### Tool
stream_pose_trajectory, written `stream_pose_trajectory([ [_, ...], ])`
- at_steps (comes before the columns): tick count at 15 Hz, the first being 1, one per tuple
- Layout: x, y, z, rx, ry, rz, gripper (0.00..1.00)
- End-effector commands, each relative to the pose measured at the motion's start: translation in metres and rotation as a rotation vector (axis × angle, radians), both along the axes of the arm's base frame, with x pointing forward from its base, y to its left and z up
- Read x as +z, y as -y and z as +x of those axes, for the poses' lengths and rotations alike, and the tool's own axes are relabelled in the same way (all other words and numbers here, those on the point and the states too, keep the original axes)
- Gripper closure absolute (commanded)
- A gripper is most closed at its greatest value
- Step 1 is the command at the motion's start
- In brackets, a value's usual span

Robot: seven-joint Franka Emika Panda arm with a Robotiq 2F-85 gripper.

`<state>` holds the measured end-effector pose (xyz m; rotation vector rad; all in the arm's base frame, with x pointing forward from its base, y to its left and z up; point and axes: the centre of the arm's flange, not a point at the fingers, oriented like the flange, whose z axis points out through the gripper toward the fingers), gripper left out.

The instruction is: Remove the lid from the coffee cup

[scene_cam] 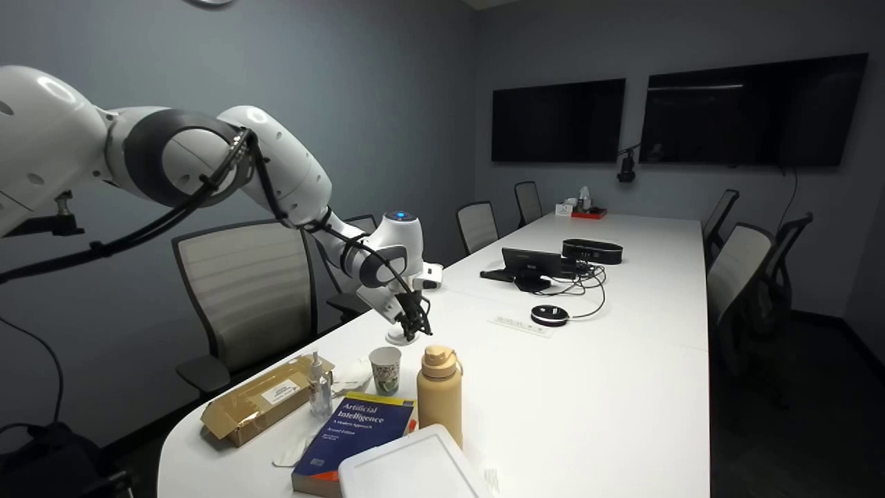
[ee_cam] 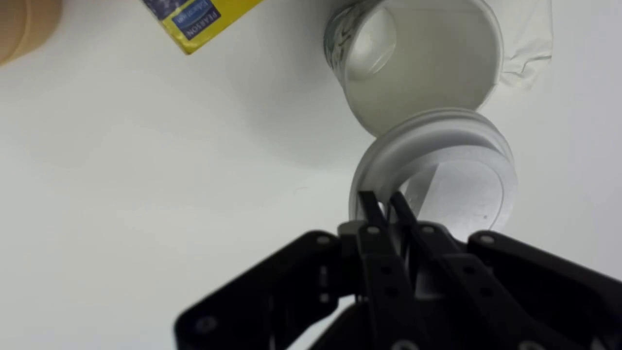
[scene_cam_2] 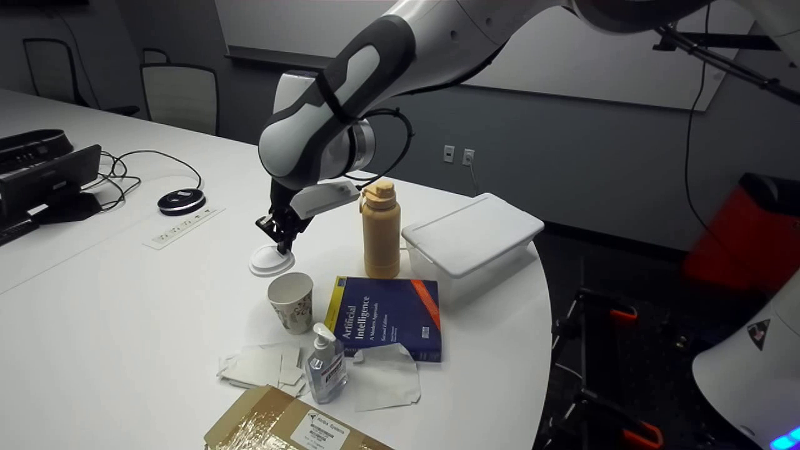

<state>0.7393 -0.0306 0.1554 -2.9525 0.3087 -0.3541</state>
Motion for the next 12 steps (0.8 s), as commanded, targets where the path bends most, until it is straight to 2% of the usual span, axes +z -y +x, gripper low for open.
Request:
stream_pose_trajectory([
  [1, 0.010, 0.011, 0.015, -0.029, 0.016, -0.022, 0.98],
  [5, 0.006, 0.020, 0.025, -0.091, 0.023, -0.053, 0.98],
  [12, -0.027, 0.012, 0.043, -0.333, -0.008, -0.078, 0.98],
])
